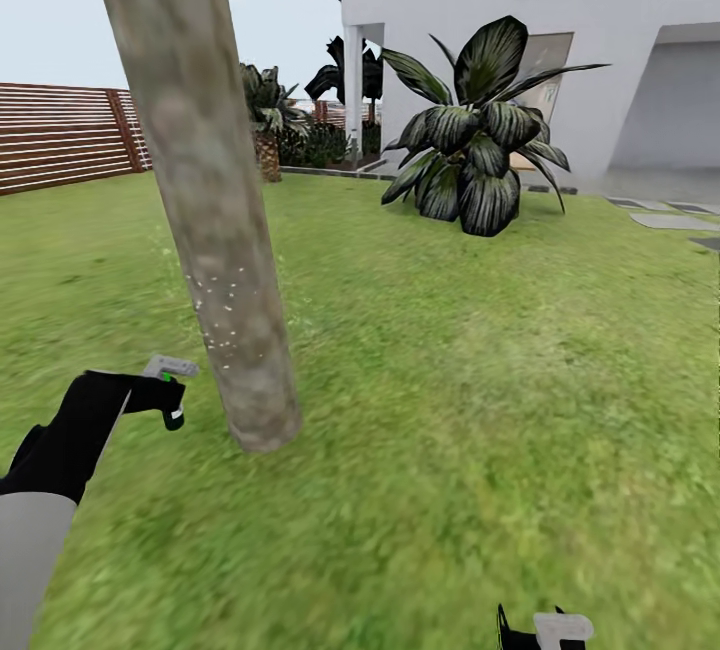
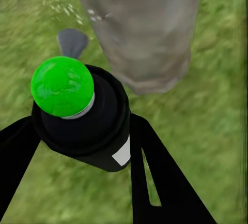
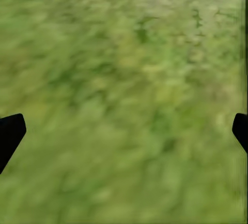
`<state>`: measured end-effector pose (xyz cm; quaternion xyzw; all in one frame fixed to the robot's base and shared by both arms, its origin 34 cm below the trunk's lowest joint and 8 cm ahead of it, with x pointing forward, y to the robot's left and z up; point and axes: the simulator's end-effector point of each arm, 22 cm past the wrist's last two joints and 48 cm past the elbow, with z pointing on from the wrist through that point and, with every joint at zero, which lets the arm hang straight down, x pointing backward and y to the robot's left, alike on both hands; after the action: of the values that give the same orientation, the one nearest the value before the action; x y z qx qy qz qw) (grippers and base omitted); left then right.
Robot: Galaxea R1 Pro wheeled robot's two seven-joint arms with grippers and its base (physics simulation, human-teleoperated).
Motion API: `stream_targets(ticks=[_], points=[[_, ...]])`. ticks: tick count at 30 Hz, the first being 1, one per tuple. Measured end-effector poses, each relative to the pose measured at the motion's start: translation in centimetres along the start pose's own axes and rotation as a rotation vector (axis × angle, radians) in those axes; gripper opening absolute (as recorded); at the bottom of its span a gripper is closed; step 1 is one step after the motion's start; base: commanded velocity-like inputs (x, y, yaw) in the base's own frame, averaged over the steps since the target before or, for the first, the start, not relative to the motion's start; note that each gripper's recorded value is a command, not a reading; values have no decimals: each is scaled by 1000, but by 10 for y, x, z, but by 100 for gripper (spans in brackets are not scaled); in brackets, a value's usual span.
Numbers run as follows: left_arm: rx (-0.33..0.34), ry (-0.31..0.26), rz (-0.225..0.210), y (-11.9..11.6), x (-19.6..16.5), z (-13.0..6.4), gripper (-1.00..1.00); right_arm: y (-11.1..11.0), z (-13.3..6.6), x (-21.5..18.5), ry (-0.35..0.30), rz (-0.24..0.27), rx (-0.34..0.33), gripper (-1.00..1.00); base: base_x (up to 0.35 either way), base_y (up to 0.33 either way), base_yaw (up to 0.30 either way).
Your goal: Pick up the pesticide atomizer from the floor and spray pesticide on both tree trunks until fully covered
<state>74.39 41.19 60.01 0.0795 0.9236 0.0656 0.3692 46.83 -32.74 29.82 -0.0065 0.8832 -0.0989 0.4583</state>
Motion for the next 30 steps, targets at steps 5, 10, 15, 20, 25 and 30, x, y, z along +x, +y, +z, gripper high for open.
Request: stream_targets(ticks=[5,10,15,20,25,30], points=[[0,0,0,0,0,0,-100,0,0,0,0,0,0,100,-75,-273,0],[0,-2,0,0,-1,0,-100,-1,0,0,1,0,3,100,-91,-274,0],[-1,-4,0,0,-1,-1,-100,-2,0,0,1,0,4,100,-137,-273,0],[-3,-2,-6,2,0,-1,-100,-2,0,0,1,0,3,100,-51,-273,0],[-24,5,-34,14,6,0,-100,0,0,0,0,0,1,100,19,-274,60],[-98,10,-41,30,9,0,-100,0,0,0,0,0,1,100,86,-274,259]])
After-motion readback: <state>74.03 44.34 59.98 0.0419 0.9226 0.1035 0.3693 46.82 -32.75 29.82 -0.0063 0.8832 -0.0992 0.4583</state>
